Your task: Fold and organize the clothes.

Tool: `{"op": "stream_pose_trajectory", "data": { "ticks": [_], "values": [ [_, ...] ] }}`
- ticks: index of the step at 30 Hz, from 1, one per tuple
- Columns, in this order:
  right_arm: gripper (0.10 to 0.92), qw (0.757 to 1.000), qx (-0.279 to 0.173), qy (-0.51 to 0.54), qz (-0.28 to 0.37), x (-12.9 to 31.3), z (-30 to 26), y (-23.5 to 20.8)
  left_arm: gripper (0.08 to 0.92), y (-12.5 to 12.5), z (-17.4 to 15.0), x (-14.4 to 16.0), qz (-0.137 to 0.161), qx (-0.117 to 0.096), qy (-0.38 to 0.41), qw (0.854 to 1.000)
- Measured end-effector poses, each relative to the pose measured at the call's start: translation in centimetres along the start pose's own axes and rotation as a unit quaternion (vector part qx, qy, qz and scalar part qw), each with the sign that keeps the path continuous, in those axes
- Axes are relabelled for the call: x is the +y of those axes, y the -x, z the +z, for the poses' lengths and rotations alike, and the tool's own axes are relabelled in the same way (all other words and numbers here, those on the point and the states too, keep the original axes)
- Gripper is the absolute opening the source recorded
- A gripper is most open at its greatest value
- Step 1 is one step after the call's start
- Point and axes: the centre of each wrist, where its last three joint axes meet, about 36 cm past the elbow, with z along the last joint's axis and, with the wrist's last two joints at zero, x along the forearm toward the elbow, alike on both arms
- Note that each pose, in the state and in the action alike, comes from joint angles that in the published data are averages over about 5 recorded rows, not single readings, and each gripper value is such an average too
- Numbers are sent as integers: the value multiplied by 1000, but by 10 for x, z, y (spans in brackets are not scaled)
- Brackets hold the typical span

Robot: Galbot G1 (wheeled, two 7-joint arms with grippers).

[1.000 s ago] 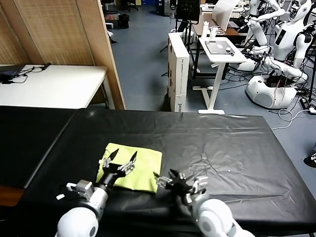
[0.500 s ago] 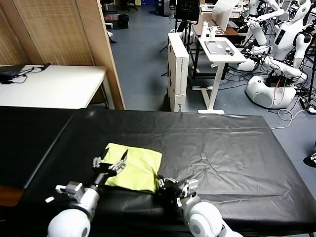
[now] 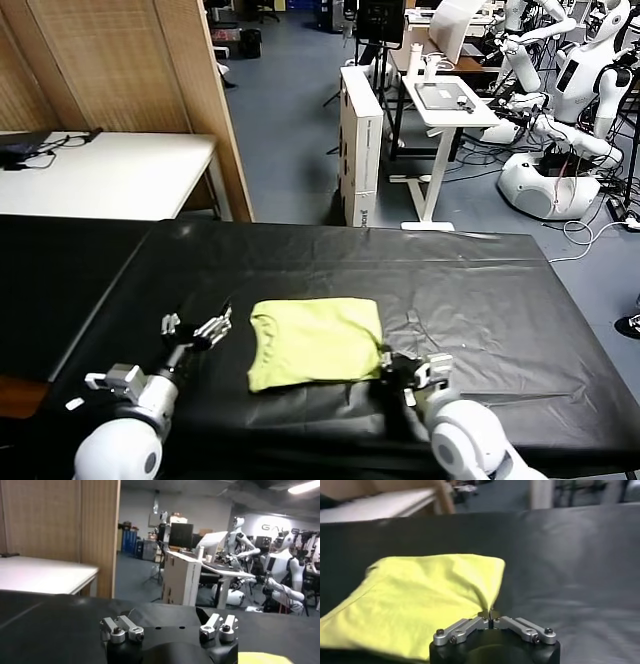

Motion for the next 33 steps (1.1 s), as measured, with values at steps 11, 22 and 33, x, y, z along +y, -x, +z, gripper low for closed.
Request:
{"op": "stream_pose_trajectory", "data": {
  "ticks": [11,22,33],
  "values": [
    [877,998,-60,7,10,-9,-5,-49,907,-6,3,-8,-24,-9,-12,1000],
    [907,991,-127,9,37,-11,9,-89,907,-23,6,-7,-24,9,-1,1000],
    [907,970,-228,-45,68,-2,54,-107,907,-57,2,-13,-31,42,2,999]
  ]
}}
